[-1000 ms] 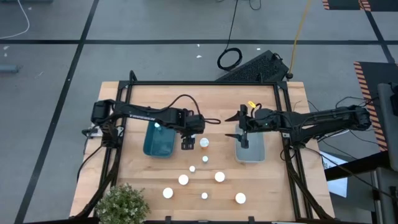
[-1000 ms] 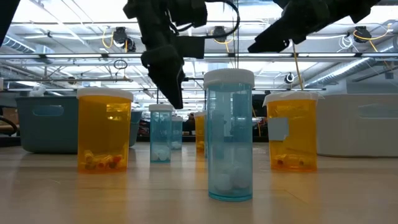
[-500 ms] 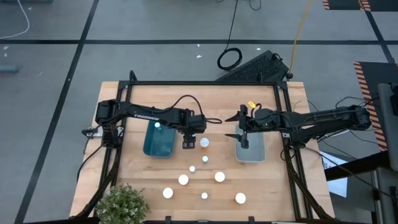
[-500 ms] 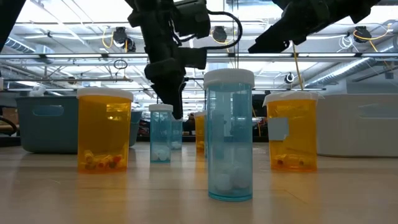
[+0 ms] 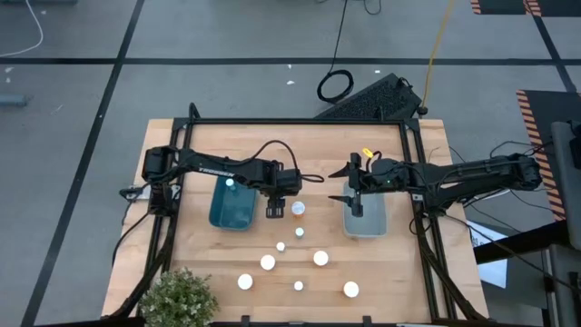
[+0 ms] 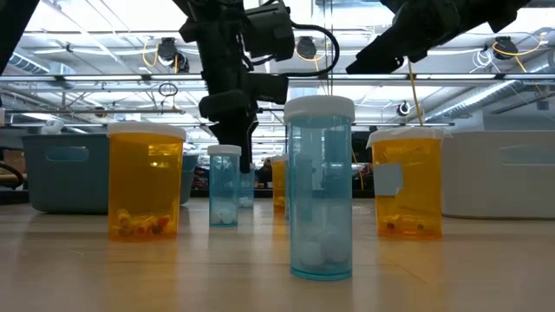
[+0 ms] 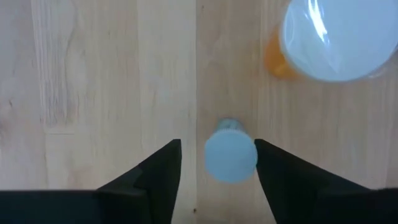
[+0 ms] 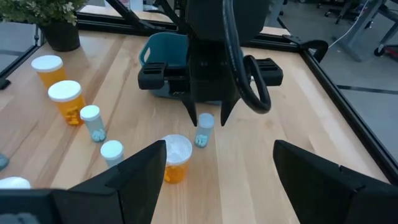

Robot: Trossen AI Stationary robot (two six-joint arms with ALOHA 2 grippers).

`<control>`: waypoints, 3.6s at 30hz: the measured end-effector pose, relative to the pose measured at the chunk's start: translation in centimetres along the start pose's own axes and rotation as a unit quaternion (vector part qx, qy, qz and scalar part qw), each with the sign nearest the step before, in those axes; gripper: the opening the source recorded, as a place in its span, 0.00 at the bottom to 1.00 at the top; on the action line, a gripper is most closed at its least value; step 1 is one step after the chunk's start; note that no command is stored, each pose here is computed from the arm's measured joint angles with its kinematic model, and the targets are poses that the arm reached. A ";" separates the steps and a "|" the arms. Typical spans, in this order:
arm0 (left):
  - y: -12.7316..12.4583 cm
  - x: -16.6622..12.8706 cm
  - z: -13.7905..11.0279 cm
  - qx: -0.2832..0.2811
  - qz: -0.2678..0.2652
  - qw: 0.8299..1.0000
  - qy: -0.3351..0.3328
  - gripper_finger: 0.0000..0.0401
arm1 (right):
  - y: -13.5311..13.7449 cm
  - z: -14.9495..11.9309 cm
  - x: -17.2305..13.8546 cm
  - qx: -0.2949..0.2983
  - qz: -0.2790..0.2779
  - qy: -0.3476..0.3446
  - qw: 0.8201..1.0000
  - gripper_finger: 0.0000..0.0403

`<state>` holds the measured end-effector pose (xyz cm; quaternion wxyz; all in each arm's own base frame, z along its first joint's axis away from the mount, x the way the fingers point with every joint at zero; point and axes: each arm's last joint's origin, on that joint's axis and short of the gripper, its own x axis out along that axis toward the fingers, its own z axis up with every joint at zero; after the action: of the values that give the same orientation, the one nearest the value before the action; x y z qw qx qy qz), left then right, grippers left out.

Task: Pick and place medicine bottles into bin by pill shape (circle, oval)
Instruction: Put the blue pill bottle into the blue bin

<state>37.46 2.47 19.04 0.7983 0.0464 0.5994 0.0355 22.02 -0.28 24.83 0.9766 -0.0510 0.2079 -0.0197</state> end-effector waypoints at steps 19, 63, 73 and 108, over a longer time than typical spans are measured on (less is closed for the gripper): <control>-0.2 0.3 0.0 -0.001 -0.010 1.000 0.005 0.31 | 0.0 0.0 0.0 0.000 0.000 0.000 1.000 0.71; -1.9 -13.1 -7.9 -0.058 0.053 0.997 0.026 0.32 | 0.0 0.1 0.0 0.000 0.000 -0.003 1.000 0.71; -2.0 -8.3 -9.6 -0.067 0.036 0.996 0.036 0.32 | 0.0 0.1 0.0 0.000 0.000 -0.003 1.000 0.71; -0.9 -3.1 -12.2 -0.071 0.069 0.995 0.021 0.32 | 0.0 0.1 0.0 0.002 0.000 -0.003 1.000 0.71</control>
<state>24.92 1.61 18.50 0.7827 0.0297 0.6071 0.1337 22.05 -0.29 24.87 0.9774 -0.0495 0.2047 -0.0204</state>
